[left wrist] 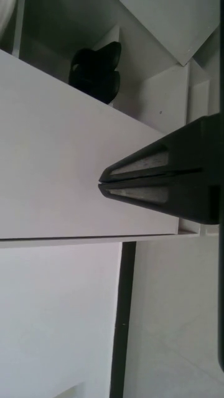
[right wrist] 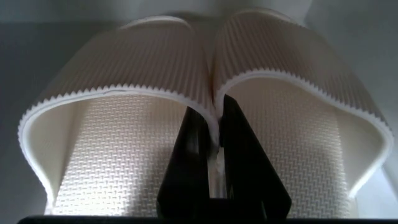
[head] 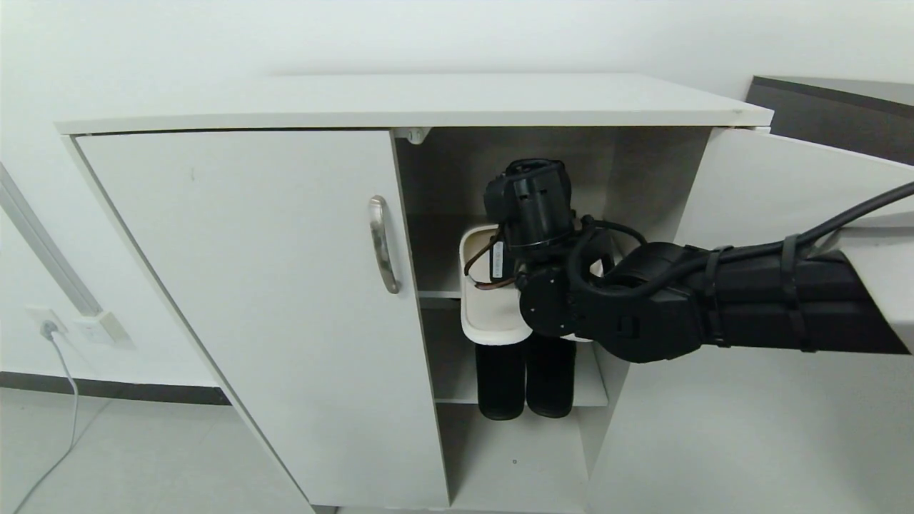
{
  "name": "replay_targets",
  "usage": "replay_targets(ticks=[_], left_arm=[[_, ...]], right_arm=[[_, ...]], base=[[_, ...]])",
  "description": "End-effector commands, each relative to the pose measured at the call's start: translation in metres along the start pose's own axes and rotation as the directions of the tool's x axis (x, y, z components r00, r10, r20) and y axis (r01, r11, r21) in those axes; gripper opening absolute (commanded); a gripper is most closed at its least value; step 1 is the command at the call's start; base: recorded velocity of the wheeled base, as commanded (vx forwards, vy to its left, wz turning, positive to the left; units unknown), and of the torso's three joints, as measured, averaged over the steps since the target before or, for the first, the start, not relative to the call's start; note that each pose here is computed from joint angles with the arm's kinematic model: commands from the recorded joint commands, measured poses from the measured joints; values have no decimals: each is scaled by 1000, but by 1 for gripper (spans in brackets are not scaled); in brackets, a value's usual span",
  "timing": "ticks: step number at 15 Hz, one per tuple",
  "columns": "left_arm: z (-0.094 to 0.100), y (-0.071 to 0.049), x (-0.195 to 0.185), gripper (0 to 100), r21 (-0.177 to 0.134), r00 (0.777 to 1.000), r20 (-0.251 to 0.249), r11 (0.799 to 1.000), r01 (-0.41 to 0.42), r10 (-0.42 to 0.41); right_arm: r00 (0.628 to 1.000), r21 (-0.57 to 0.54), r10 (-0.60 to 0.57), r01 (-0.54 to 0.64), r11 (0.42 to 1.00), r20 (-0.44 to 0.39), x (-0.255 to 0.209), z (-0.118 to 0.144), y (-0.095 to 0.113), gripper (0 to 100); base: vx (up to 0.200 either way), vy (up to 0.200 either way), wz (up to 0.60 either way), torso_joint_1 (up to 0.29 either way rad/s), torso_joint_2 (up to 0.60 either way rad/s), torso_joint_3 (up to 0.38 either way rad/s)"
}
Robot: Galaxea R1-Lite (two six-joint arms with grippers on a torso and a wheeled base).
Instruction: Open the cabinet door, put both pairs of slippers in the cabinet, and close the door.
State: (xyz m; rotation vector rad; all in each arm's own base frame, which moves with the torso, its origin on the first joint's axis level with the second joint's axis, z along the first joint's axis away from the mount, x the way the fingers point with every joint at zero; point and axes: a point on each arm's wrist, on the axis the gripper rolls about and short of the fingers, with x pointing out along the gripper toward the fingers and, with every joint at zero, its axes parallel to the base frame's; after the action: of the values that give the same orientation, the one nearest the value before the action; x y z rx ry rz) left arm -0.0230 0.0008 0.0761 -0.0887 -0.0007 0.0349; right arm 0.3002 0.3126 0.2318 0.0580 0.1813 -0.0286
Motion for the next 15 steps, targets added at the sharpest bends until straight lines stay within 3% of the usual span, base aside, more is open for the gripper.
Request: replay_targets(ticks=[1,15], left_arm=[[0,0,0,0,0,1000,-1,1000,0,0],[0,0,0,0,0,1000,-1,1000,0,0]], right_arm=[[1000,12,-12,12,1000,9,9,3,4,0],[1000,8,-7,7,1000,-9,36,6,0,0]], base=[[0,0,0,0,0,0],[0,0,0,0,0,0]])
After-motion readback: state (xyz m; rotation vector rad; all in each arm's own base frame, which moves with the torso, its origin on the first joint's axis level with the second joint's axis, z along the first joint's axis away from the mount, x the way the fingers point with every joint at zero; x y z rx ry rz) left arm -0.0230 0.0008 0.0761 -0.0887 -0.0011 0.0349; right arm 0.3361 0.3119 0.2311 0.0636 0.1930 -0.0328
